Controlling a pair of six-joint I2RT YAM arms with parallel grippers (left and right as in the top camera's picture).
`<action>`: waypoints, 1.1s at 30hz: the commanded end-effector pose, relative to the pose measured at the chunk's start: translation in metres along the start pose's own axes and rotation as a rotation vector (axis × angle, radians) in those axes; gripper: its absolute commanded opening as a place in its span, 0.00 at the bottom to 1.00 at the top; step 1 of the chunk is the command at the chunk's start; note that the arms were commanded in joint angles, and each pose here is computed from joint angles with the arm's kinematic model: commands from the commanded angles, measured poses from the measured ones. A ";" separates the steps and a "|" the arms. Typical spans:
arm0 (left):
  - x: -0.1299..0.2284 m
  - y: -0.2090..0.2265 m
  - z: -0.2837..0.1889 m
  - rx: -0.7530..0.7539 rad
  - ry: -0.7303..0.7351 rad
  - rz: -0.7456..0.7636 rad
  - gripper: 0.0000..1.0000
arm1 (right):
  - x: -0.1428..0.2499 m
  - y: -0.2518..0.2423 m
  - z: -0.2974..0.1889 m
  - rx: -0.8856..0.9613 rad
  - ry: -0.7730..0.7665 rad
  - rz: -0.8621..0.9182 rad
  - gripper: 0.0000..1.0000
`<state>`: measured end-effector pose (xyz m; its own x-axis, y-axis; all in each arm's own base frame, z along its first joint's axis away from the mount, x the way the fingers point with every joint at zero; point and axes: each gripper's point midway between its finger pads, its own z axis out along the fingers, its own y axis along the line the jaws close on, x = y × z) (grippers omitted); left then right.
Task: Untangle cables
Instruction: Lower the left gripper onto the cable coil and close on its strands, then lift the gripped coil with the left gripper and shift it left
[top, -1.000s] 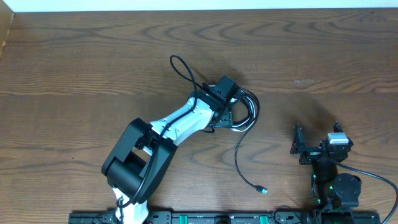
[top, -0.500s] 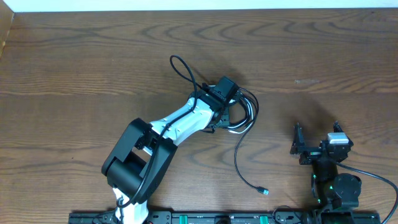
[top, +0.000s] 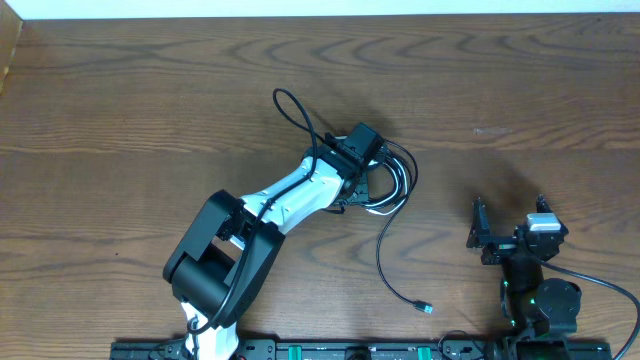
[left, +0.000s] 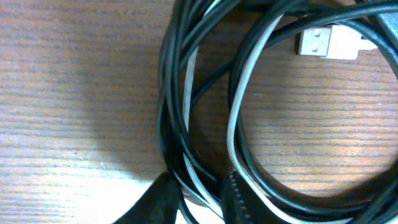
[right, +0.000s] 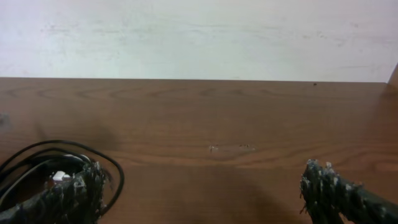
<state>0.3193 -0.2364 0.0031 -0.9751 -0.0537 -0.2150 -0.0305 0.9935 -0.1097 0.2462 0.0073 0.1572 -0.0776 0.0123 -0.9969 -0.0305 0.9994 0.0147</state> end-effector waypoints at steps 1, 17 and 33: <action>0.008 0.011 0.010 -0.043 0.026 0.000 0.19 | 0.002 -0.002 0.000 0.012 0.004 -0.008 0.99; 0.010 0.013 0.010 -0.049 0.034 0.001 0.07 | 0.002 -0.002 0.000 0.012 0.004 -0.008 0.99; -0.011 0.006 -0.044 0.004 -0.085 0.158 0.07 | 0.002 -0.002 0.000 0.012 0.004 -0.008 0.99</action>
<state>0.3127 -0.2294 0.0123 -0.9753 0.0495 -0.2153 0.0667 0.9951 -0.0729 0.2462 0.0073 0.1572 -0.0776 0.0123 -0.9969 -0.0305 0.9994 0.0147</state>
